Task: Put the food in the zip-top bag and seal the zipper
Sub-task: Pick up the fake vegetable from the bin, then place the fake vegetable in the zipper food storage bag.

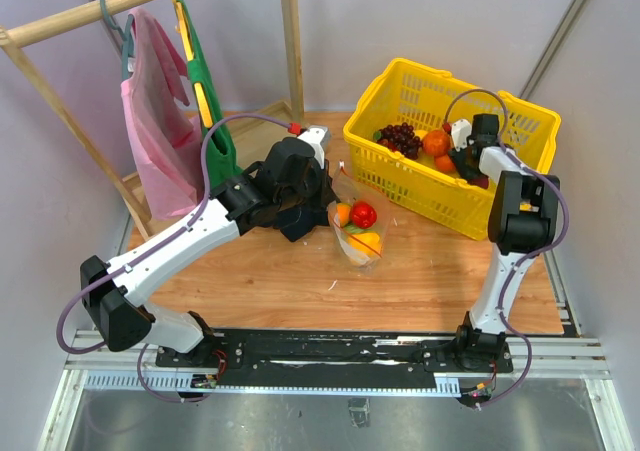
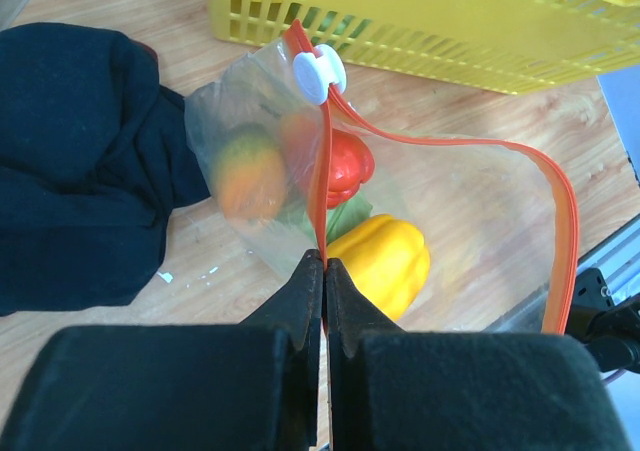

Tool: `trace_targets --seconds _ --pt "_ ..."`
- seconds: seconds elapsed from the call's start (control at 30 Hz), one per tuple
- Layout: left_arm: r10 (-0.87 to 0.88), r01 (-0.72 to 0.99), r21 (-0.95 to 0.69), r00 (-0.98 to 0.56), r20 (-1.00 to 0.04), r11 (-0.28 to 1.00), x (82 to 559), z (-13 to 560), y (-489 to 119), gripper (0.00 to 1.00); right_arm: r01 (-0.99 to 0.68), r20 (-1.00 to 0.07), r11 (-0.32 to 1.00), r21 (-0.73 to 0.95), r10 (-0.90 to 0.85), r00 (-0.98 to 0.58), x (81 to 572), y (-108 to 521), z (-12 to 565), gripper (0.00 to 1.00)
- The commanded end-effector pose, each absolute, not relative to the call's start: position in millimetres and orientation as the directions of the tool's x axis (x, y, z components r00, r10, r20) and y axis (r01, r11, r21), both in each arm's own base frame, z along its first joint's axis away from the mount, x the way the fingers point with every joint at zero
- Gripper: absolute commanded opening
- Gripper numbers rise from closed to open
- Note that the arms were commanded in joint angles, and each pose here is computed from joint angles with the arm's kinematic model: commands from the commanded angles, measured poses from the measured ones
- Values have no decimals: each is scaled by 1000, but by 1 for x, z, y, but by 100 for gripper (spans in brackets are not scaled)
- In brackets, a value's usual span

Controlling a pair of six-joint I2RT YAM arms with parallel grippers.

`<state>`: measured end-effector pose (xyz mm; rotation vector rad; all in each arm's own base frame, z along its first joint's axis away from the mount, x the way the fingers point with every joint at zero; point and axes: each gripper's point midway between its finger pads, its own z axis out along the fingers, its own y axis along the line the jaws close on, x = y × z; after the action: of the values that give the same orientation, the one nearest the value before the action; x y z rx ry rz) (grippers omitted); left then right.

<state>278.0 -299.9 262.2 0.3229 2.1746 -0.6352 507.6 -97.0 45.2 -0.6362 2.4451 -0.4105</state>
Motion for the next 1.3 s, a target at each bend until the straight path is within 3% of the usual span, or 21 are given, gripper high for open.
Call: trace_targets --seconds 0.0,0.17,0.43,0.8,1.03,1.27 --pt "-6 455 -340 -592 -806 823 277 277 -301 0 -303 -507 893 -333 -441 -741 485 -75 55 27" --pt "-3 456 -344 -598 -801 821 276 274 -302 0 -202 -579 917 -344 -376 -724 476 -70 91 21" --pt "-9 463 -350 -593 -805 815 274 277 -301 0 -15 -626 917 -400 -285 -726 455 -80 147 21" --pt "-3 468 -362 -608 -794 806 274 278 -307 0 122 -790 950 -288 -163 -591 417 -43 247 21" --pt "0 447 -361 -629 -778 819 277 271 -309 0 95 -892 971 -220 -161 -422 394 2 313 23" --pt "-10 425 -373 -648 -761 825 282 268 -315 0 -38 -961 996 -84 -91 -262 356 62 363 23"
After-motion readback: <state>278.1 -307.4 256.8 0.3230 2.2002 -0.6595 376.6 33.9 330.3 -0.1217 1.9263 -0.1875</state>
